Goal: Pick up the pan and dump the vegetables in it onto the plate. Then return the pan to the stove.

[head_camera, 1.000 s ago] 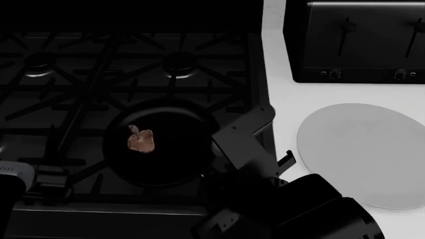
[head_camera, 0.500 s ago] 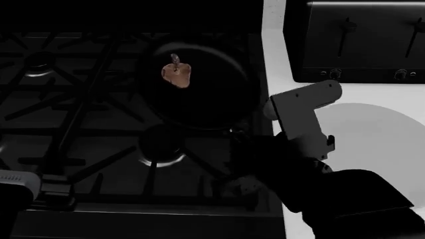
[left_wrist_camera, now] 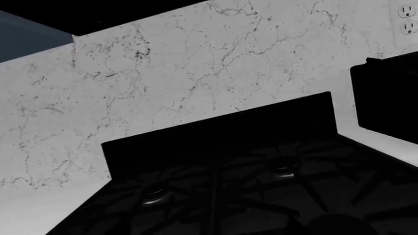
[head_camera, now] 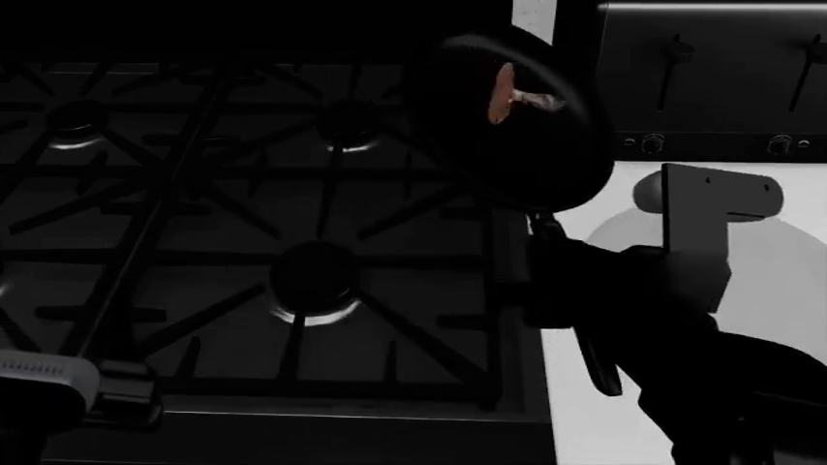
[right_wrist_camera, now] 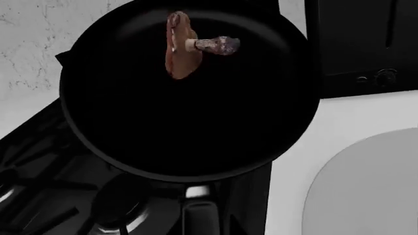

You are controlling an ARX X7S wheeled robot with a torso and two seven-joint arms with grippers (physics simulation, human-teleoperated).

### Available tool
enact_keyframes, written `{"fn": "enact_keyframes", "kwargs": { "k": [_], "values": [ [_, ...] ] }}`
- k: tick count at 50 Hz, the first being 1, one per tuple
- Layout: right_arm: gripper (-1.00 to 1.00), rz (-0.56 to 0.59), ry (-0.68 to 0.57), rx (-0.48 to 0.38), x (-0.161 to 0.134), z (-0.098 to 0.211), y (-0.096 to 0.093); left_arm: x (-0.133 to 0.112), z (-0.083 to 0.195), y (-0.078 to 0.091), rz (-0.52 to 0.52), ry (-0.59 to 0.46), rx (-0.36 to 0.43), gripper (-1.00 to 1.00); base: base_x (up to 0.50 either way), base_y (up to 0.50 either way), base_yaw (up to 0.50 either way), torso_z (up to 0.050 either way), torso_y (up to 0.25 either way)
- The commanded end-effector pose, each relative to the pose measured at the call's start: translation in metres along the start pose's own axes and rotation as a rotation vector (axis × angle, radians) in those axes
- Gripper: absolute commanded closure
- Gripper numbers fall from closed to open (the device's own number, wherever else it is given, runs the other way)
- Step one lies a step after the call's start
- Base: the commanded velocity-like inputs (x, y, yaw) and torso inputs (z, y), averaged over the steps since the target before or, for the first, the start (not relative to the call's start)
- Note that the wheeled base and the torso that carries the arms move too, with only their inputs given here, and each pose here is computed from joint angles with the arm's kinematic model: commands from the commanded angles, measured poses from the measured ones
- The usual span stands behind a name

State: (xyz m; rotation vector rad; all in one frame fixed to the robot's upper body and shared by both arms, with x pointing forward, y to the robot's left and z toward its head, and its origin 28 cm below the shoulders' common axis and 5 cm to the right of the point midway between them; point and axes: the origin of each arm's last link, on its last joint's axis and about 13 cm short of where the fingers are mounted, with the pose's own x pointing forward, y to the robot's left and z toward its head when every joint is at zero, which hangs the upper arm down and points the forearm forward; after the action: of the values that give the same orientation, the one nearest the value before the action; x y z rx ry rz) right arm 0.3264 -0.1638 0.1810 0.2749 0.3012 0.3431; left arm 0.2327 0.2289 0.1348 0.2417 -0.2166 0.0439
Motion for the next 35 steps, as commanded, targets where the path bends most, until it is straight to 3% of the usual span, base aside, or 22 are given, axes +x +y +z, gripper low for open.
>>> {"fn": "enact_keyframes", "kwargs": {
  "k": [1,10,22,25,28,35],
  "values": [
    [1.00,0.163,-0.129,0.054,0.006,0.016,0.008,-0.006,0.004,-0.002,-0.039,-0.027,-0.042,-1.00,0.00,0.00,0.00,0.000,0.000],
    [1.00,0.224,-0.229,0.106,0.009,0.025,0.005,-0.006,0.001,-0.006,-0.062,-0.020,-0.036,-1.00,0.00,0.00,0.00,0.000,0.002],
    [1.00,0.022,-0.210,0.359,-0.001,-0.038,-0.038,-0.020,0.026,-0.005,-0.074,-0.113,-0.044,-1.00,0.00,0.00,0.00,0.000,0.001],
    [1.00,-0.010,-0.223,0.421,-0.006,-0.056,-0.048,-0.035,0.049,-0.004,-0.081,-0.203,-0.036,-1.00,0.00,0.00,0.00,0.000,0.003],
    [1.00,0.015,-0.268,0.449,-0.008,-0.062,-0.051,-0.041,0.056,-0.005,-0.100,-0.226,-0.024,-1.00,0.00,0.00,0.00,0.000,0.000],
    [1.00,0.188,-0.456,0.433,-0.022,-0.038,-0.041,-0.042,0.049,-0.012,-0.146,-0.187,-0.027,-1.00,0.00,0.00,0.00,0.000,0.003]
  ]
}}
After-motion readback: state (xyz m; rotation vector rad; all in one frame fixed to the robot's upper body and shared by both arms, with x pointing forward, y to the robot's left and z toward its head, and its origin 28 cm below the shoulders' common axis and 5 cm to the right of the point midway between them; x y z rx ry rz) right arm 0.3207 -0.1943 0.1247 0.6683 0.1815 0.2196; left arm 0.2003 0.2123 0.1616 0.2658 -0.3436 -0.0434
